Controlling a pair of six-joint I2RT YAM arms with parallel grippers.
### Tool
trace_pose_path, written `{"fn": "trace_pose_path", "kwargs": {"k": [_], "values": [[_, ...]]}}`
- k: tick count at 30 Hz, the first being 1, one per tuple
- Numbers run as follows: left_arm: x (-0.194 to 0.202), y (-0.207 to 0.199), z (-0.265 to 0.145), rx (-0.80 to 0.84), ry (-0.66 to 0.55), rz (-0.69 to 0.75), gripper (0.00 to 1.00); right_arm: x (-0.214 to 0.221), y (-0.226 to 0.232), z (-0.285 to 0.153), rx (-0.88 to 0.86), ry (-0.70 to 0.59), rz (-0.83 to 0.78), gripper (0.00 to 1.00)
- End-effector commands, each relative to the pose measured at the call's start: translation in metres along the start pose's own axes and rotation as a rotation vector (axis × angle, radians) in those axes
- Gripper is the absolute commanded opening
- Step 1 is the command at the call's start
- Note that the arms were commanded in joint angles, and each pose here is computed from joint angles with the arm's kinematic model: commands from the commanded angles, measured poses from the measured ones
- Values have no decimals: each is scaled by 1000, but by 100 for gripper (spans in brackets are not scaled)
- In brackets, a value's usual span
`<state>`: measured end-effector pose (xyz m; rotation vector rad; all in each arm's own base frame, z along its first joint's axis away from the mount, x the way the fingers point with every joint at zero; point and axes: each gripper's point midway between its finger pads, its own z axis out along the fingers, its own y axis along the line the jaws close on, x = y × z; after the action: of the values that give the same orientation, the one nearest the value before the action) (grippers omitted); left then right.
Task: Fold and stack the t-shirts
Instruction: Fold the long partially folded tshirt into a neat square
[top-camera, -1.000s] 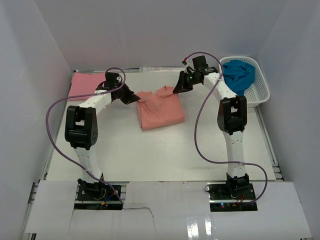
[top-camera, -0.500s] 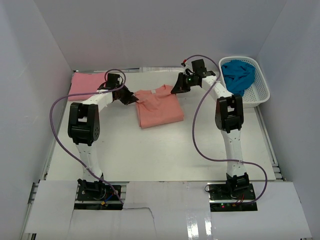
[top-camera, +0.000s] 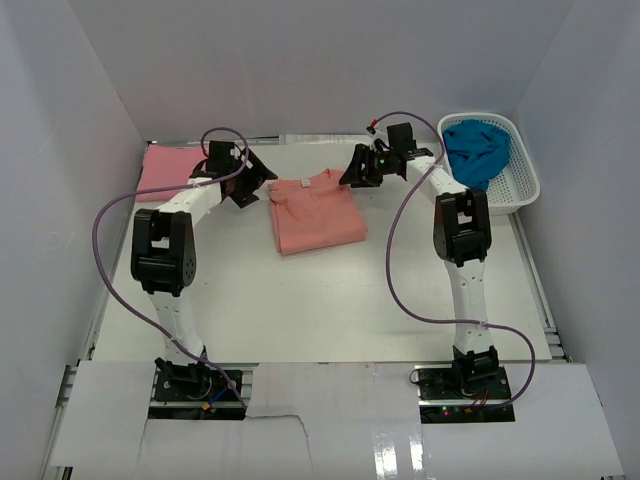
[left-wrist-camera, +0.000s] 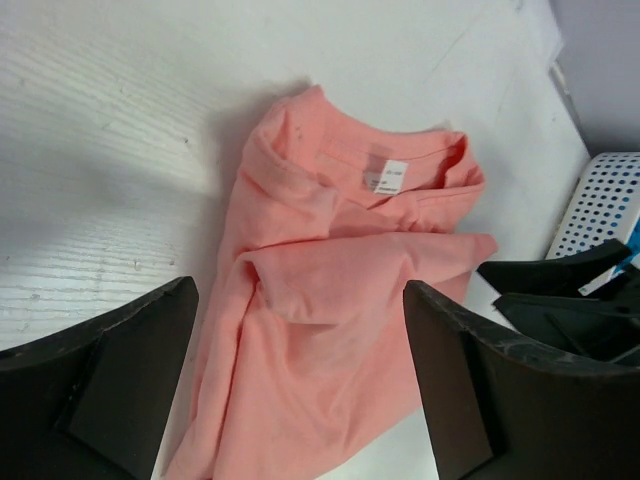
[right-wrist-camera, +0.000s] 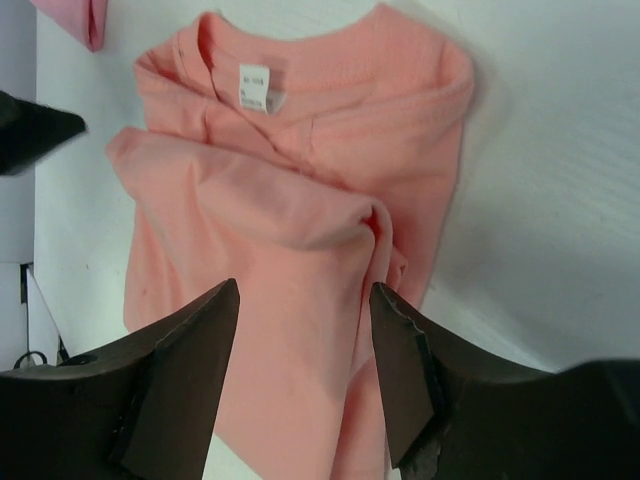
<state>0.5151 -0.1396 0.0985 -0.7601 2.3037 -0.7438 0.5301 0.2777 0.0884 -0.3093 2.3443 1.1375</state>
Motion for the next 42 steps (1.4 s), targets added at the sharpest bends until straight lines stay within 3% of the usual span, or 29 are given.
{"fn": "trace_pose_path", "kwargs": {"k": [1, 8, 16, 18, 19, 23, 24, 28, 32, 42], "values": [[-40, -57, -57, 112, -179, 121, 94, -22, 34, -29, -31, -82, -101, 62], [5, -87, -63, 175, -100, 313, 88, 6, 44, -34, -57, -64, -118, 52], [102, -102, -30, 334, 200, 400, 81, 21, 31, -10, -109, 18, -56, 52], [113, -105, -23, 370, 242, 405, 80, 26, 28, -6, -110, 27, -39, 48], [119, -99, -11, 362, 266, 403, 80, 28, 25, -4, -106, 29, -30, 44], [118, -87, 17, 318, 265, 413, 78, 41, 10, 6, -84, 57, 8, 12], [116, -82, 24, 290, 253, 417, 78, 42, 7, 7, -76, 60, 13, 9], [88, -57, 42, 132, 139, 403, 75, 60, -16, 14, 15, 114, 62, 8], [78, -51, 36, 90, 92, 405, 75, 91, -29, 11, 72, 165, 107, 8], [152, -26, 9, 114, 251, 397, 74, 184, -21, -26, 171, 226, 156, 8]]}}
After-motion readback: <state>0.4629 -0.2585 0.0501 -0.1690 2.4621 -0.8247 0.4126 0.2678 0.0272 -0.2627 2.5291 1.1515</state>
